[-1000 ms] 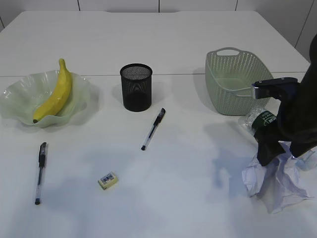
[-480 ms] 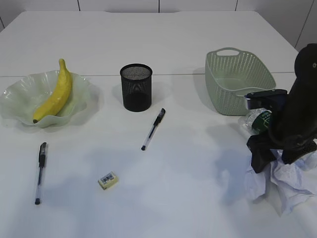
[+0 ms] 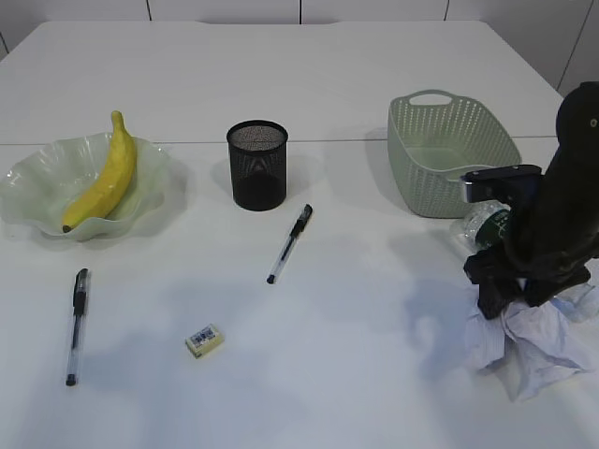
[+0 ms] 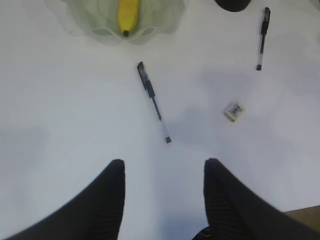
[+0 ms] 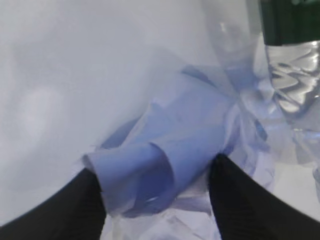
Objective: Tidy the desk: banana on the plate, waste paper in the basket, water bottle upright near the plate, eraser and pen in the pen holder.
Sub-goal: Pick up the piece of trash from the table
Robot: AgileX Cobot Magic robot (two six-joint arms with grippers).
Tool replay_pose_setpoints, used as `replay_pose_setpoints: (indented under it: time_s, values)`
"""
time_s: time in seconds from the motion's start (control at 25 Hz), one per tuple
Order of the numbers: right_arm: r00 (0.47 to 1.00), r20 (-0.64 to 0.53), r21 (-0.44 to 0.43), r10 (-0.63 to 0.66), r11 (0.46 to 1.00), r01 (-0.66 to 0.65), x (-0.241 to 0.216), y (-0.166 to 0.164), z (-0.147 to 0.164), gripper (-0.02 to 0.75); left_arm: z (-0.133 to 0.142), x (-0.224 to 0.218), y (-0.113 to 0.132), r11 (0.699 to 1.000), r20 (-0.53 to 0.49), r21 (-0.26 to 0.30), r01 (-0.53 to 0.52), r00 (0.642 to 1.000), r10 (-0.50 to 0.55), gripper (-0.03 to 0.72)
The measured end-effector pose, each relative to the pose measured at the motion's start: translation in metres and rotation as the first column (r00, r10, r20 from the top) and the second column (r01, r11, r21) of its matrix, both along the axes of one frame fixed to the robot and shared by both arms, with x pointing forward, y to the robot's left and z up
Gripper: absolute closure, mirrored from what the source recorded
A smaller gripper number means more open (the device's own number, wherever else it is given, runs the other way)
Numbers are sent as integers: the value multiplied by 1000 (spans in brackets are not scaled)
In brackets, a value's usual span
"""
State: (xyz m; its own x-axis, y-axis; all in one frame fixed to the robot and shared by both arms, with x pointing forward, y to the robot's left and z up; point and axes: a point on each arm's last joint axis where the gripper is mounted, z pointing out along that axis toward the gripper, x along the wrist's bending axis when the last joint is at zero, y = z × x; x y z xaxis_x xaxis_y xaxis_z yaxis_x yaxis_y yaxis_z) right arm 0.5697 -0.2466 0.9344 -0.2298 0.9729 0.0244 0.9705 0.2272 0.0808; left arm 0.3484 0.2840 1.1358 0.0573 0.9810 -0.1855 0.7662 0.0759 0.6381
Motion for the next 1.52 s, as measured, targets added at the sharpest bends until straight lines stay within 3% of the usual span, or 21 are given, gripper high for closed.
replay_pose_setpoints:
  time_s: [0.28, 0.52, 0.8, 1.52]
  values:
    - [1000, 2, 0, 0, 1000, 0, 0, 0, 0, 461, 0, 0, 0, 1000, 0, 0, 0, 1000, 0, 327]
    - [1000, 4, 0, 0, 1000, 0, 0, 0, 0, 552, 0, 0, 0, 1000, 0, 0, 0, 1000, 0, 328]
    - [1000, 8, 1, 0, 1000, 0, 1, 0, 1, 712, 0, 0, 0, 1000, 0, -1, 0, 1000, 0, 328]
    - [1000, -1, 10, -7, 1000, 7, 0, 1, 1, 734, 0, 0, 0, 1000, 0, -1, 0, 1000, 0, 338]
